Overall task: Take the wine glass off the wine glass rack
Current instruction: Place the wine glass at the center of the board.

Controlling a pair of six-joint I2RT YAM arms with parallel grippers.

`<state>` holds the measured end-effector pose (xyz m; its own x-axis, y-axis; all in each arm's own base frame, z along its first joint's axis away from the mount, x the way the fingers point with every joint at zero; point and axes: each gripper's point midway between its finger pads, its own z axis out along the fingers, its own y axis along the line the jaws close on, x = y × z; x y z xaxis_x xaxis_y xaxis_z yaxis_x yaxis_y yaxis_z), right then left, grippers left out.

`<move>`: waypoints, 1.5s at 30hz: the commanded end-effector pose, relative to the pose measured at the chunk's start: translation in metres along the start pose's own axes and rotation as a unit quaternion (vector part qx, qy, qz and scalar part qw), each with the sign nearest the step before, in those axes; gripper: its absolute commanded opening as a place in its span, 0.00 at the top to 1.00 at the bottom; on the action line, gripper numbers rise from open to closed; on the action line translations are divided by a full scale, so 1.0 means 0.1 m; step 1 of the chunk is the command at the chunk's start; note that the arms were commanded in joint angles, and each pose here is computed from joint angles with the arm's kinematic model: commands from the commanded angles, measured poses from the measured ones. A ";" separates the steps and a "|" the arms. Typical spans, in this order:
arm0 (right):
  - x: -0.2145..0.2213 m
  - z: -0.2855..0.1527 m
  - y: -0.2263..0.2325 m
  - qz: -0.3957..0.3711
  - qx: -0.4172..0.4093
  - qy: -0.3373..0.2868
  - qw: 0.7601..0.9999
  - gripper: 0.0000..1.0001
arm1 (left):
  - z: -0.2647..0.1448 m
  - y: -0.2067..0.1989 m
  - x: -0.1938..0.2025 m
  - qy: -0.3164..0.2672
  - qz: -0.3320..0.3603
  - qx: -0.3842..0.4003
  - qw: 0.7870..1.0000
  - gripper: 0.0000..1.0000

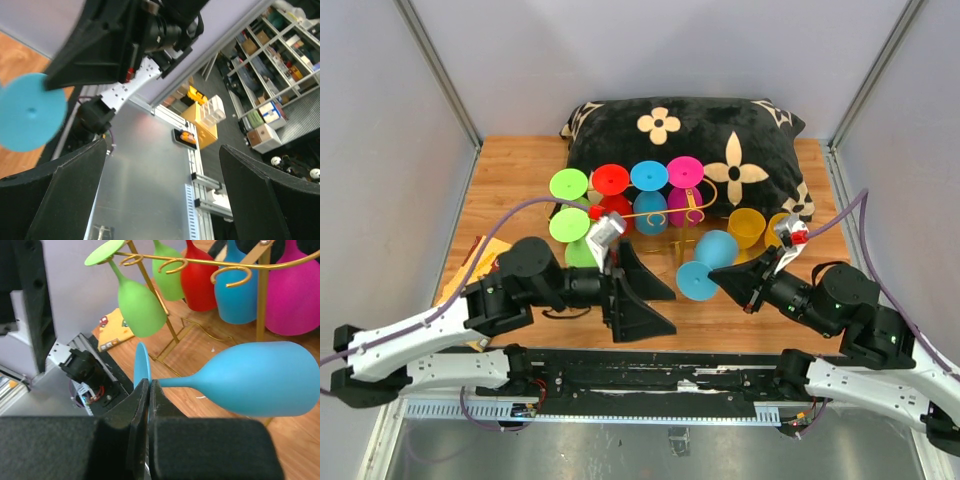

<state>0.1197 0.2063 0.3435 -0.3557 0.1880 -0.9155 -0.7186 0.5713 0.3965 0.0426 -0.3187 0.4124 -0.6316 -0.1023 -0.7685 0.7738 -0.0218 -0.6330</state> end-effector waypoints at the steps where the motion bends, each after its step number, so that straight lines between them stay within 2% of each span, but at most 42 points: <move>1: 0.13 0.00 -0.19 -0.024 0.044 0.042 0.998 0.99 | 0.29 0.01 0.11 -0.016 0.019 -0.032 0.999 0.00; 8: 0.17 -0.03 -0.46 0.055 0.090 0.050 0.993 0.99 | 0.41 0.12 0.33 -0.042 0.012 -0.078 0.996 0.00; 10: 0.21 0.03 -0.46 0.075 0.068 0.060 0.993 0.99 | 0.40 0.19 0.41 -0.056 -0.007 -0.080 0.995 0.00; 13: 0.12 0.10 -0.42 0.087 0.028 0.041 0.995 0.99 | 0.37 0.33 0.58 -0.066 -0.031 -0.093 0.993 0.00; 16: 0.02 0.04 -0.34 0.067 -0.003 0.019 0.998 0.99 | 0.34 0.48 0.71 -0.074 -0.049 -0.110 0.990 0.00; 21: 0.07 -0.06 -0.22 0.020 -0.042 0.024 0.999 0.99 | 0.22 0.69 0.73 -0.118 -0.077 -0.135 0.981 0.00; 28: 0.15 -0.19 0.00 -0.004 -0.116 0.007 0.993 0.99 | 0.17 0.70 0.71 -0.166 -0.092 -0.097 0.977 0.00; 36: 0.14 -0.26 0.11 0.000 -0.150 -0.032 0.988 0.99 | 0.20 0.60 0.75 -0.167 -0.090 -0.057 0.980 0.00; 45: 0.16 -0.29 0.17 -0.007 -0.169 -0.027 0.985 0.99 | 0.24 0.54 0.76 -0.162 -0.087 -0.041 0.982 0.00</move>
<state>0.0897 0.1952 0.3252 -0.3578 0.2114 -0.9095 -0.8560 0.3150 0.4100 0.0425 -0.3521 0.3035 -0.6960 -0.3870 -0.6049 0.6304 0.0742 -0.7727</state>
